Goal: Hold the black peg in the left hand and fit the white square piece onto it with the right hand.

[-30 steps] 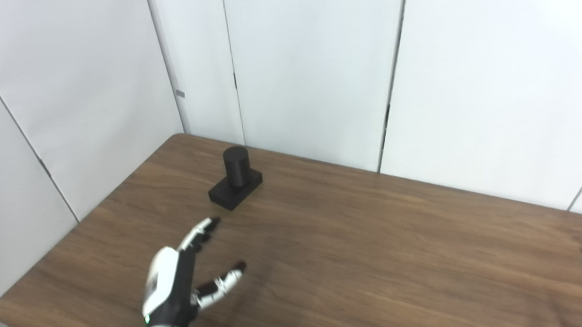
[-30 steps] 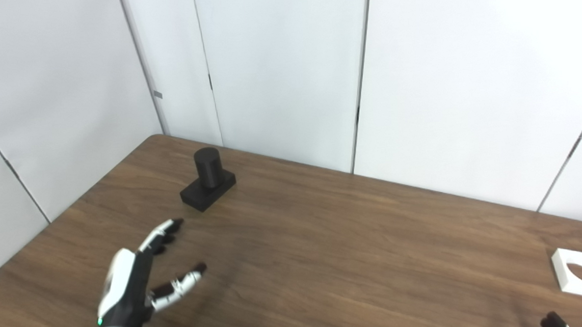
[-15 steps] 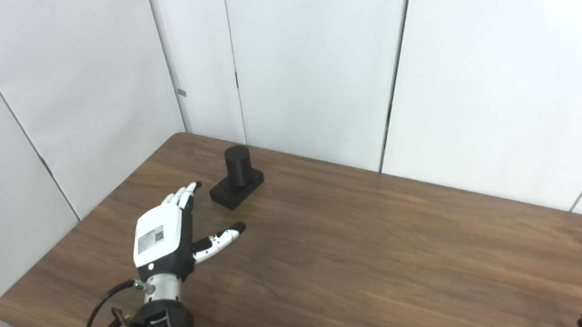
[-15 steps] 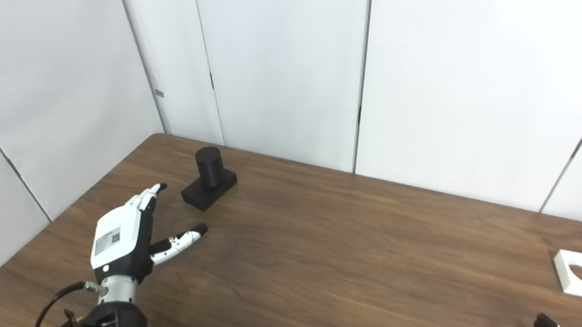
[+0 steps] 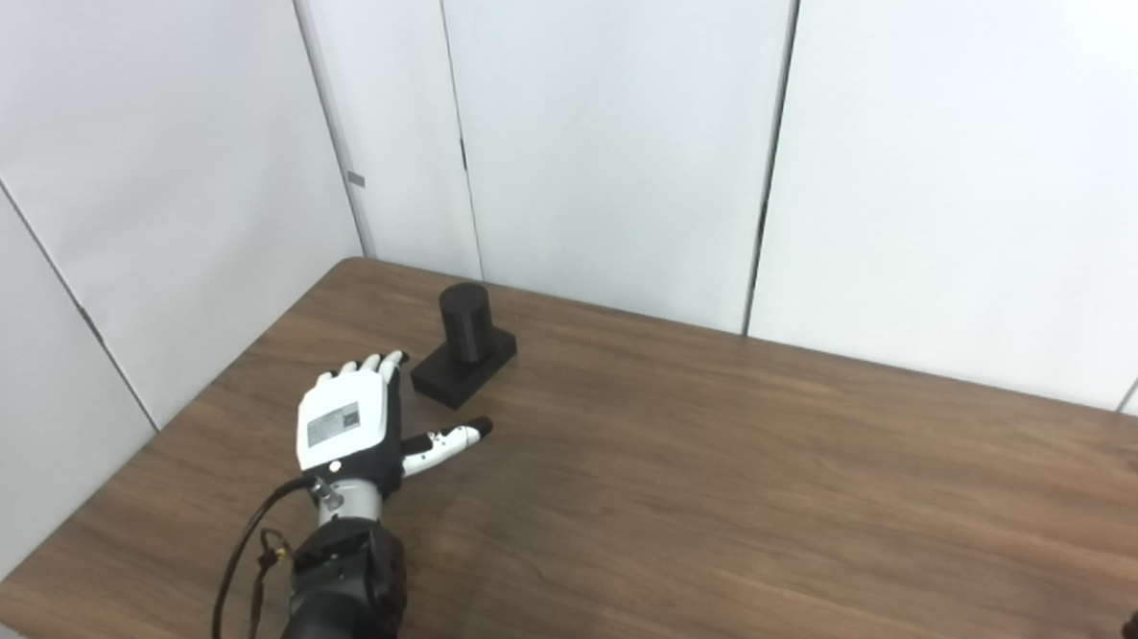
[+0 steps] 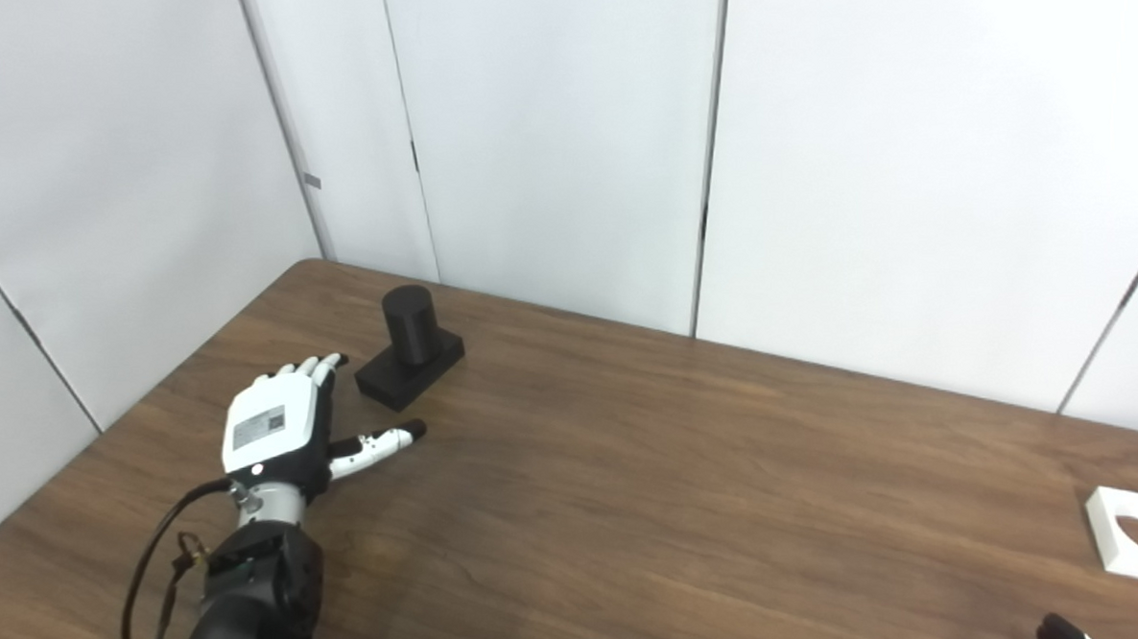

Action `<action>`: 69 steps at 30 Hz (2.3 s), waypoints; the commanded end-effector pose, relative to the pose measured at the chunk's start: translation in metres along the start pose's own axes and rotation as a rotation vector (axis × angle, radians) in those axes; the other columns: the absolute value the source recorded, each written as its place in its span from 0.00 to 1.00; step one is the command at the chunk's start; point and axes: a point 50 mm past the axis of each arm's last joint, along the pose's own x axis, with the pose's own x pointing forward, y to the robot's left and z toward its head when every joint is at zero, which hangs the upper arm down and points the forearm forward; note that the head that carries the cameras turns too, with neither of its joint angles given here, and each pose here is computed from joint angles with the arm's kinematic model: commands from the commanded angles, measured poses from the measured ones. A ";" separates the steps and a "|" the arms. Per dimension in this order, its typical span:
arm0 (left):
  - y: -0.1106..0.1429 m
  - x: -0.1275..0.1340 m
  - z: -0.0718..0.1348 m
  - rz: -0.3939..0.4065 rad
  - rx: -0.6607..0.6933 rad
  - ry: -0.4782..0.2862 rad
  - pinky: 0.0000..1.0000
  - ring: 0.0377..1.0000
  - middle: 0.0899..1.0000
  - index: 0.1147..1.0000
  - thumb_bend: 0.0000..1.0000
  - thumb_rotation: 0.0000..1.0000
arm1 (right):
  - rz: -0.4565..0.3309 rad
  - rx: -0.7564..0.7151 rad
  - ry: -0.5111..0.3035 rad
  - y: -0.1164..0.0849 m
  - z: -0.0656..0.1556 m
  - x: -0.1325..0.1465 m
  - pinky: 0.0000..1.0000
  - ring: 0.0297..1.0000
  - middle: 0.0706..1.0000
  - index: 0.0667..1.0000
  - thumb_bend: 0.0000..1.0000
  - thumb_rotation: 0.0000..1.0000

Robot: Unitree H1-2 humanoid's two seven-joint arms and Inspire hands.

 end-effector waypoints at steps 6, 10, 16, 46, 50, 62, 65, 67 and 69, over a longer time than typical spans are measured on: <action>0.015 0.037 0.011 0.068 0.052 -0.010 0.99 0.96 0.93 0.90 0.91 0.78 | -0.004 0.007 0.008 0.005 0.002 -0.003 0.84 0.90 0.86 0.82 0.53 1.00; 0.009 0.047 0.008 0.074 0.084 -0.010 1.00 0.96 0.93 0.90 0.93 0.79 | -0.001 -0.012 0.003 0.006 0.004 -0.004 0.82 0.88 0.85 0.81 0.51 1.00; 0.004 0.059 0.006 0.083 0.087 -0.011 0.99 0.95 0.93 0.90 0.93 0.77 | -0.001 -0.008 0.005 0.007 0.004 -0.005 0.85 0.89 0.86 0.83 0.50 1.00; -0.012 0.094 0.019 0.074 -0.162 0.024 0.82 0.88 0.84 0.71 0.83 0.57 | 0.025 0.042 0.012 0.008 0.006 -0.005 0.92 0.94 0.92 0.89 0.46 1.00; -0.017 0.095 0.020 0.083 -0.157 0.023 0.80 0.86 0.82 0.67 0.80 0.54 | 0.024 0.047 0.017 0.009 0.007 -0.006 0.92 0.94 0.92 0.89 0.47 1.00; -0.029 0.094 0.019 0.110 -0.054 0.040 0.76 0.81 0.77 0.64 0.82 0.53 | 0.029 0.053 0.025 0.008 0.008 -0.006 0.93 0.95 0.93 0.89 0.47 1.00; -0.032 0.094 0.018 0.118 -0.021 0.035 0.76 0.81 0.77 0.63 0.84 0.50 | 0.030 0.052 0.028 0.008 0.008 -0.006 0.93 0.95 0.93 0.89 0.46 1.00; -0.035 0.093 0.017 0.117 -0.007 0.035 0.76 0.81 0.77 0.63 0.84 0.49 | 0.028 0.039 0.024 0.008 0.009 -0.006 0.93 0.95 0.92 0.88 0.46 1.00; -0.037 0.093 0.016 0.116 -0.003 0.036 0.77 0.81 0.77 0.62 0.84 0.48 | 0.021 0.028 0.023 0.008 0.009 -0.006 0.91 0.94 0.91 0.88 0.47 1.00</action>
